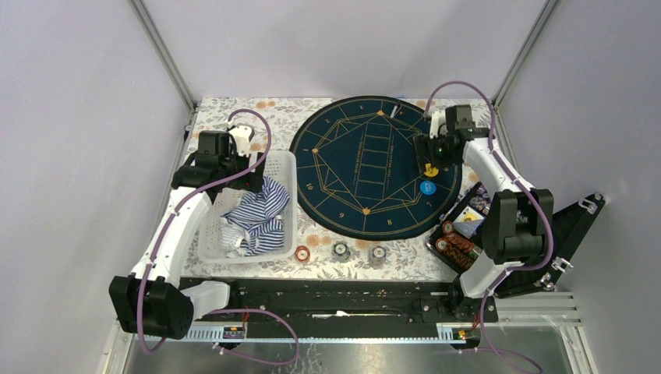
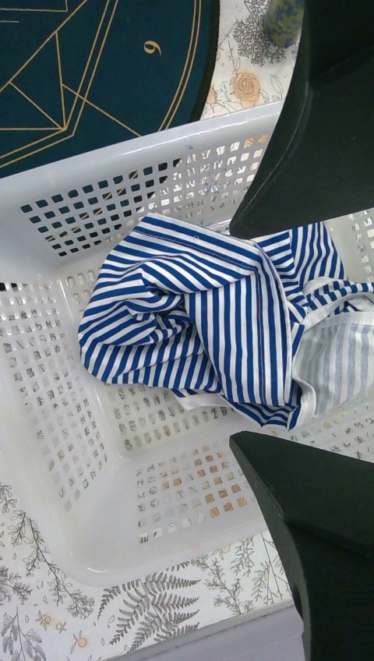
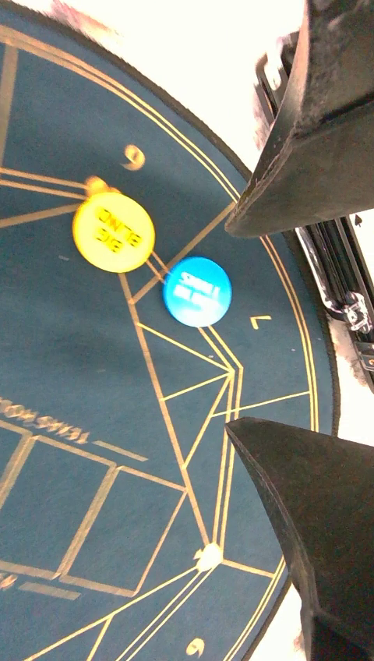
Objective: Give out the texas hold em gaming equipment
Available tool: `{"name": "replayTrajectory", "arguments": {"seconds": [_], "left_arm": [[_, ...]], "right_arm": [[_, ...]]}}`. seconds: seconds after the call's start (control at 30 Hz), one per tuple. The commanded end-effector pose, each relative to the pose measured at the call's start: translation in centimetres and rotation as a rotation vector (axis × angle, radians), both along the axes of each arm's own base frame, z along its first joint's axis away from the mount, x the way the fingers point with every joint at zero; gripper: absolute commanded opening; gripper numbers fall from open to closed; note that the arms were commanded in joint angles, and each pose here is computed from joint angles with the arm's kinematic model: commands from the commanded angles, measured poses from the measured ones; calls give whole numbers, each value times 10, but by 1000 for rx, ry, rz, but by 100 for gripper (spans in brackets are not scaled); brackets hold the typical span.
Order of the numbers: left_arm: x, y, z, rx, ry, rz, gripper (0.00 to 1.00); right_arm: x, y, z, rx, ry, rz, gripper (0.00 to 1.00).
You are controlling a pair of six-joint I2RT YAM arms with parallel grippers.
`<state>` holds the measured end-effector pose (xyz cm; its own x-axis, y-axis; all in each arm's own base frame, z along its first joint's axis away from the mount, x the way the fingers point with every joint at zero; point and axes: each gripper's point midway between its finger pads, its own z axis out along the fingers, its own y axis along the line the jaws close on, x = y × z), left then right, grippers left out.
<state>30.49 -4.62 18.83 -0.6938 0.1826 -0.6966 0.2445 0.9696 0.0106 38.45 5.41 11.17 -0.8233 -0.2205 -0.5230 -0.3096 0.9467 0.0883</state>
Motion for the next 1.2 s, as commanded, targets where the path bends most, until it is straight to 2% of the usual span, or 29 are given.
{"name": "replayTrajectory", "arguments": {"seconds": [0.0,0.83,1.17], "left_arm": [[5,-2,12,-20,-54,-11,99],[6,-2,8,-17,-42,-8,99],[8,-1,8,-15,-42,-5,99]], "right_arm": [[-18,-4,-22,-36,19,20,90],[2,-20,-95,-133,111,-12,80],[4,-10,-92,-106,110,0,59]]}}
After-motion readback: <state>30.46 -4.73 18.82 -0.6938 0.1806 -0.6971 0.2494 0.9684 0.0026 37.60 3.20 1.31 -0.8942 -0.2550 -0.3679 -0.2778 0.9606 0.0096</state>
